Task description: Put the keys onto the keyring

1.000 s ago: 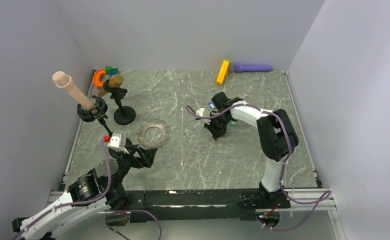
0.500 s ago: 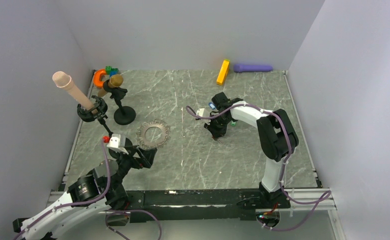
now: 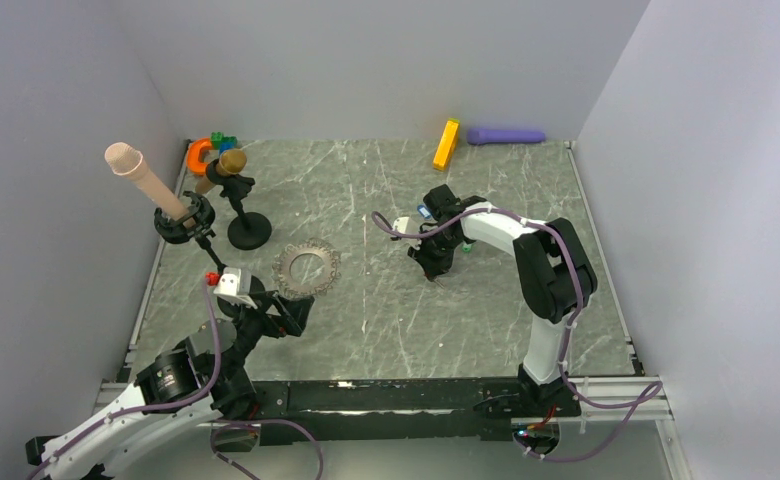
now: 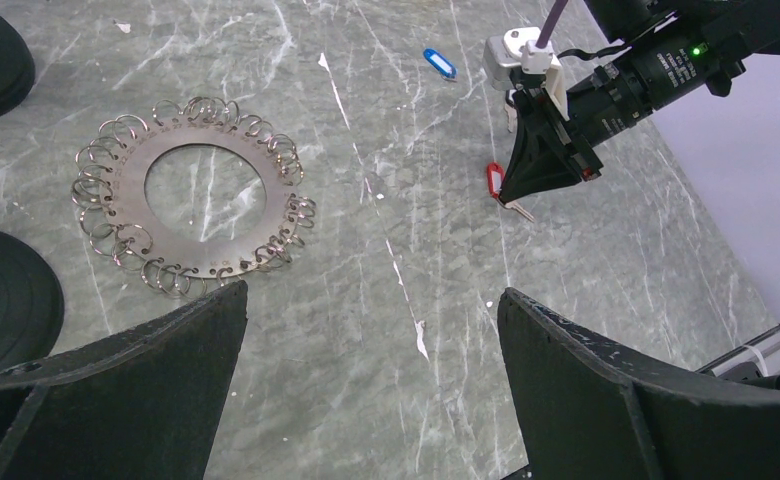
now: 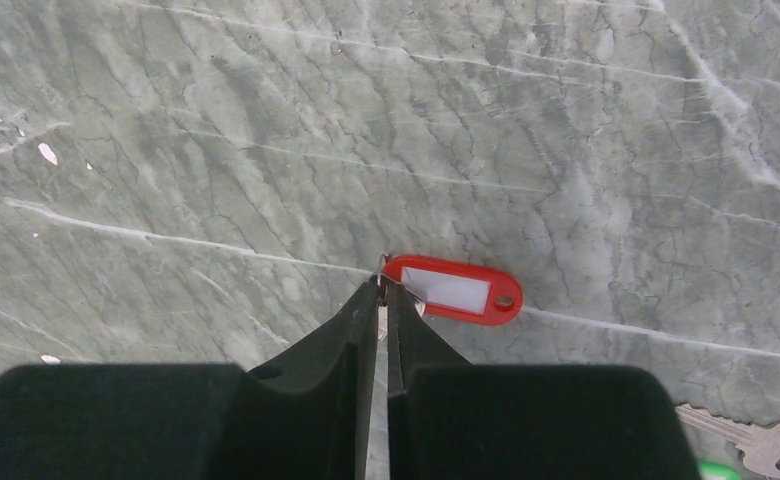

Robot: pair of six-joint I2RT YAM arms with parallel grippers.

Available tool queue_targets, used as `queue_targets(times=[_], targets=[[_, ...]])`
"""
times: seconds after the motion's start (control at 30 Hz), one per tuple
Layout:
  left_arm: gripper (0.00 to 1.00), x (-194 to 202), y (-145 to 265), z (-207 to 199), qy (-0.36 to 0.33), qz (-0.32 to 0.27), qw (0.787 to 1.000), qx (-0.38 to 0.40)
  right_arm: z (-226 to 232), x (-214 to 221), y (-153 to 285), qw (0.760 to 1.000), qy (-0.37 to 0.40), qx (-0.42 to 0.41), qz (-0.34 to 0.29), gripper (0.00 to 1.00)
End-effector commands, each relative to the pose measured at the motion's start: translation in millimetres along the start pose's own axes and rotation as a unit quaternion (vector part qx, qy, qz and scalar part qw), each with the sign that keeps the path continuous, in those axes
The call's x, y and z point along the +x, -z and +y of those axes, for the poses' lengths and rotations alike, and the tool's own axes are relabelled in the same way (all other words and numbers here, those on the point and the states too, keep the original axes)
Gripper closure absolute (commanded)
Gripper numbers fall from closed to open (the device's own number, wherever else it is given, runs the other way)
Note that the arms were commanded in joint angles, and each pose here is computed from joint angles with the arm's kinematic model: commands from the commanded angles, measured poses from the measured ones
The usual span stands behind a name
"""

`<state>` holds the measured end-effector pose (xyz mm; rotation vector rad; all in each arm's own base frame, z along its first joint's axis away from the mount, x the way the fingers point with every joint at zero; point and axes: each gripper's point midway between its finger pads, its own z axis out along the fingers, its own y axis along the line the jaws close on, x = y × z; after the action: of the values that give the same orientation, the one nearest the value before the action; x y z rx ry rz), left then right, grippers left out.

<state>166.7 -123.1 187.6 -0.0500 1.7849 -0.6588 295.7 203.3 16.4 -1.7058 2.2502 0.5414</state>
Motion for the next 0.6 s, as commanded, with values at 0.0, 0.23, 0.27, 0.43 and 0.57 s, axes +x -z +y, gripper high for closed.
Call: queue_targets(times=[0.0, 0.23, 0.27, 0.43, 0.57], targets=[[0.01, -4.5, 1.2, -5.8, 0.009, -0.004, 1.000, 0.011, 3.9, -8.2, 8.8, 1.000, 0.003, 0.004, -0.016, 0.85], [0.01, -6.3, 0.6, -7.6, 0.007, -0.005, 1.000, 0.013, 3.9, -11.7, 17.0, 1.000, 0.008, 0.013, -0.025, 0.83], [0.01, -6.5, 0.5, -8.1, 0.006, -0.005, 1.000, 0.013, 3.5, -12.7, 18.3, 0.999, 0.009, 0.014, -0.027, 0.83], [0.01, -6.7, 0.3, -8.4, 0.004, -0.003, 1.000, 0.012, 0.6, -16.6, 24.2, 0.999, 0.010, 0.019, -0.035, 0.82], [0.01, -6.3, -0.2, -8.8, 0.003, -0.002, 1.000, 0.013, -0.8, -18.4, 27.9, 0.999, 0.010, 0.021, -0.040, 0.82]])
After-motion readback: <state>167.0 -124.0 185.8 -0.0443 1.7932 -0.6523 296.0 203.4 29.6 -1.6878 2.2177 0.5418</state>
